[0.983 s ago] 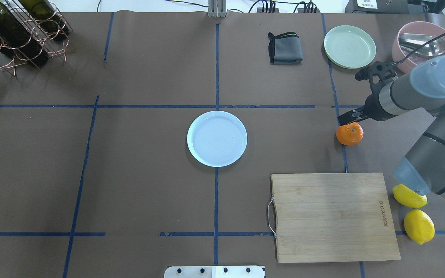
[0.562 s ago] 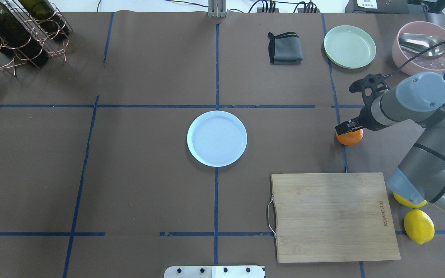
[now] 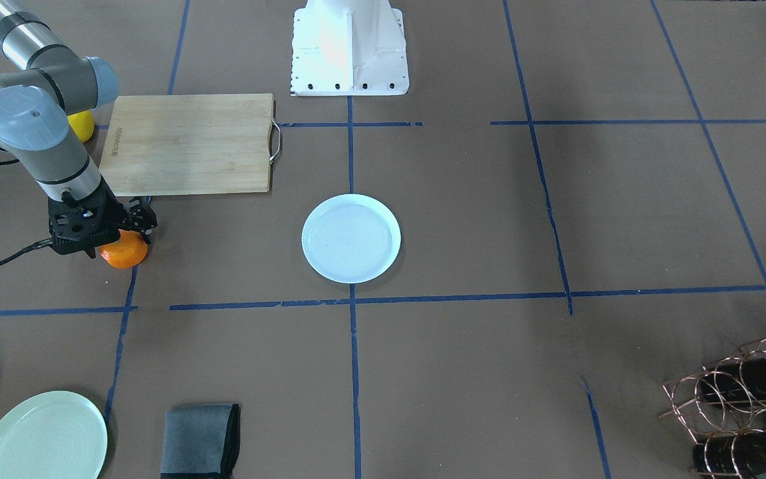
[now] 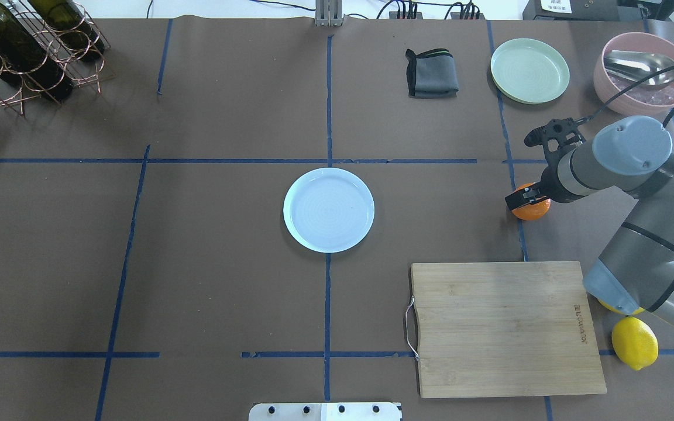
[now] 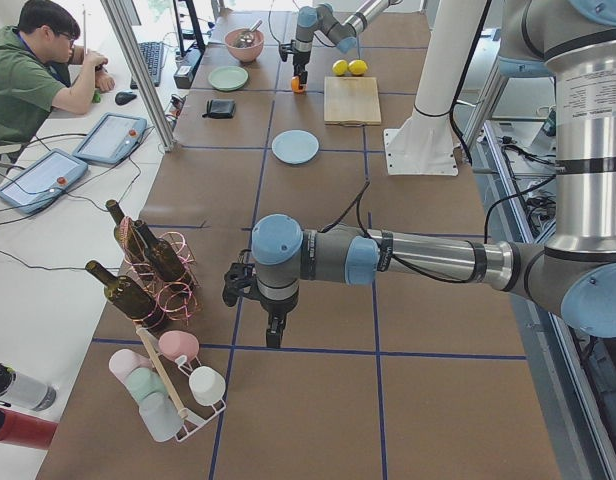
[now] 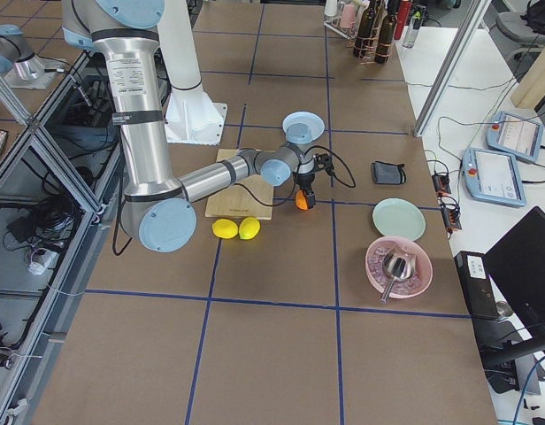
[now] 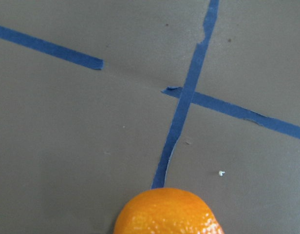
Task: Pick orange to plate
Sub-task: 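Lift the orange with the right gripper and carry it over the white plate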
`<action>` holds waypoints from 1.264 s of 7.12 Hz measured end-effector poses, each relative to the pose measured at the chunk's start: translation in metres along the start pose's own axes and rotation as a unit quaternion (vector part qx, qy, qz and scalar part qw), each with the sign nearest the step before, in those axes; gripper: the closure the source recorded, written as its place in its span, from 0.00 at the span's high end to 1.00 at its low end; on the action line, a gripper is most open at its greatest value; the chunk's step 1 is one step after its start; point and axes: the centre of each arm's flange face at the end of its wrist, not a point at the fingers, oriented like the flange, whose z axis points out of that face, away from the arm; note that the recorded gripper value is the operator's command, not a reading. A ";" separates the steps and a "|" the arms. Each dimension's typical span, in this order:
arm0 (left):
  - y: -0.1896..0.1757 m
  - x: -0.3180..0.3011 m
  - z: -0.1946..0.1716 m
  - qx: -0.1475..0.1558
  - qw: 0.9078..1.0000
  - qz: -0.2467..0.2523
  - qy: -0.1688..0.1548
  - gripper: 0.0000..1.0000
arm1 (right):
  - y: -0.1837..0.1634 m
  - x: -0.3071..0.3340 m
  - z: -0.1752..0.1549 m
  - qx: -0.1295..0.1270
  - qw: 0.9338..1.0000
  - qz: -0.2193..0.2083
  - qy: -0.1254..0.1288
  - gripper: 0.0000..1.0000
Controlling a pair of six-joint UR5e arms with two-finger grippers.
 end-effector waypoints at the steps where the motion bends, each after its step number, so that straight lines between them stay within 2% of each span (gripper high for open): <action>1: -0.001 0.000 -0.001 0.001 1.000 0.001 0.000 1.00 | -0.002 -0.003 0.000 0.003 1.000 -0.002 0.001 0.00; 3: -0.001 0.001 -0.001 0.001 1.000 0.002 0.000 1.00 | -0.012 -0.019 -0.010 0.015 1.000 -0.009 -0.008 0.00; 4: -0.001 0.001 -0.001 0.002 1.000 0.002 0.000 1.00 | -0.030 -0.046 -0.021 0.025 0.999 -0.006 -0.020 0.00; 5: -0.001 0.002 -0.003 0.003 1.000 0.002 0.000 1.00 | -0.053 -0.092 -0.033 0.031 0.999 0.008 -0.029 0.00; 7: -0.001 0.004 -0.005 0.005 1.000 0.005 0.000 1.00 | -0.094 -0.214 -0.050 0.038 0.998 0.054 -0.023 0.01; 9: 0.000 0.004 -0.005 0.006 1.000 0.005 0.000 1.00 | -0.127 -0.322 -0.053 0.043 0.994 0.096 -0.025 0.07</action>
